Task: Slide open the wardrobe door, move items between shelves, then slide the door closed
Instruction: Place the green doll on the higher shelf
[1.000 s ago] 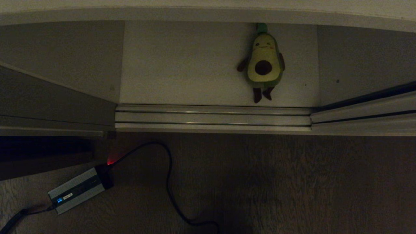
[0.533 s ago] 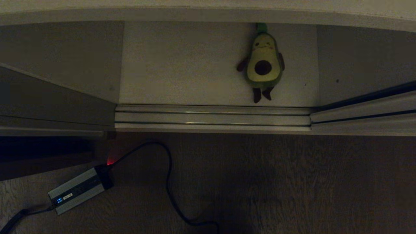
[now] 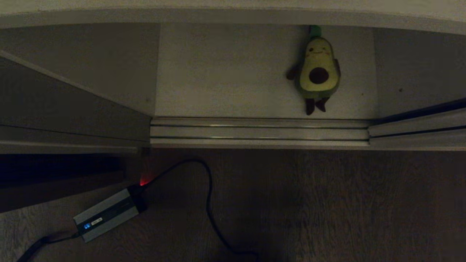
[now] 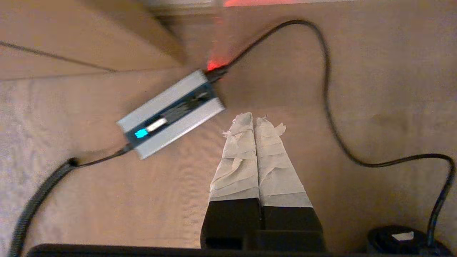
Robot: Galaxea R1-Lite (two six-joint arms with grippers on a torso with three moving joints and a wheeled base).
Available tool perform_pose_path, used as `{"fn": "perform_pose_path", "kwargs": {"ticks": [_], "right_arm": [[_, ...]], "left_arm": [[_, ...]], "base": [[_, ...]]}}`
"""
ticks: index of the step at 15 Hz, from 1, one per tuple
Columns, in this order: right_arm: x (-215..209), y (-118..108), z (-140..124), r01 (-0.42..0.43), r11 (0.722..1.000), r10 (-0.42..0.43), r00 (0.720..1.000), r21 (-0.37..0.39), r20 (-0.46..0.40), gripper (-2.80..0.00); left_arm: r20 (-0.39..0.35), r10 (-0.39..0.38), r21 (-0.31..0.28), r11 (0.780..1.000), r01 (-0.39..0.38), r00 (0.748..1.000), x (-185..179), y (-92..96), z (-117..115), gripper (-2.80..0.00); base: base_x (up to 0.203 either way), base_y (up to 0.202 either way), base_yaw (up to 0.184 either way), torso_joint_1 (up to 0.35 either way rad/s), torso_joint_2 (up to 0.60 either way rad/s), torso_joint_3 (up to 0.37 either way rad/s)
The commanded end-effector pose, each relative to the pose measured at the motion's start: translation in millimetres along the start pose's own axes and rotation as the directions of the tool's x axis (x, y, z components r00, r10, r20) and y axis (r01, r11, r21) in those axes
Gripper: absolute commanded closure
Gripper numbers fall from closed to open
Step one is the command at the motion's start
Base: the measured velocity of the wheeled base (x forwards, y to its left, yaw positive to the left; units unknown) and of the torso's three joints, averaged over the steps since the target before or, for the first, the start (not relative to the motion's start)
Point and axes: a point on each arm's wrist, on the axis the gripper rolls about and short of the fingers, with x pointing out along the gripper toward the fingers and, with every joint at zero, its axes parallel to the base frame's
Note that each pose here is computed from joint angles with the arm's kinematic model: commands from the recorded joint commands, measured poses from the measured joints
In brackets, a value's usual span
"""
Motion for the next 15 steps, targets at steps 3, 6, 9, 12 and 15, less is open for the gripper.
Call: {"fn": "perform_pose_path", "kwargs": {"ticks": [3,6,9,12,15], "right_arm": [[0.3,0.1,-0.9,-0.001,1.000,0.001,1.000,0.000,-0.004,0.00],[0.3,0.0,-0.8,0.000,1.000,0.000,1.000,0.000,-0.003,0.00],[0.3,0.1,-0.8,-0.001,1.000,0.001,1.000,0.000,-0.003,0.00],[0.3,0.0,-0.9,0.000,1.000,0.000,1.000,0.000,-0.003,0.00],[0.4,0.1,-1.2,-0.001,1.000,0.001,1.000,0.000,-0.005,0.00]], "left_arm": [[-0.003,-0.001,-0.001,1.000,0.001,1.000,0.2,0.0,0.1,0.00],[-0.003,-0.001,0.001,1.000,0.001,1.000,0.2,0.0,0.1,0.00],[-0.003,-0.001,0.001,1.000,0.001,1.000,0.2,0.0,0.1,0.00],[-0.003,-0.001,0.000,1.000,0.001,1.000,0.2,0.0,0.1,0.00],[-0.003,-0.001,-0.001,1.000,0.001,1.000,0.2,0.0,0.1,0.00]], "base": [[0.000,0.192,-0.002,0.000,0.00,0.002],[0.000,0.192,-0.003,0.001,0.00,0.002],[0.000,0.194,-0.002,0.003,0.00,0.001],[0.000,0.192,-0.001,0.004,0.00,0.002],[0.000,0.106,-0.001,0.000,0.00,0.001]]}}
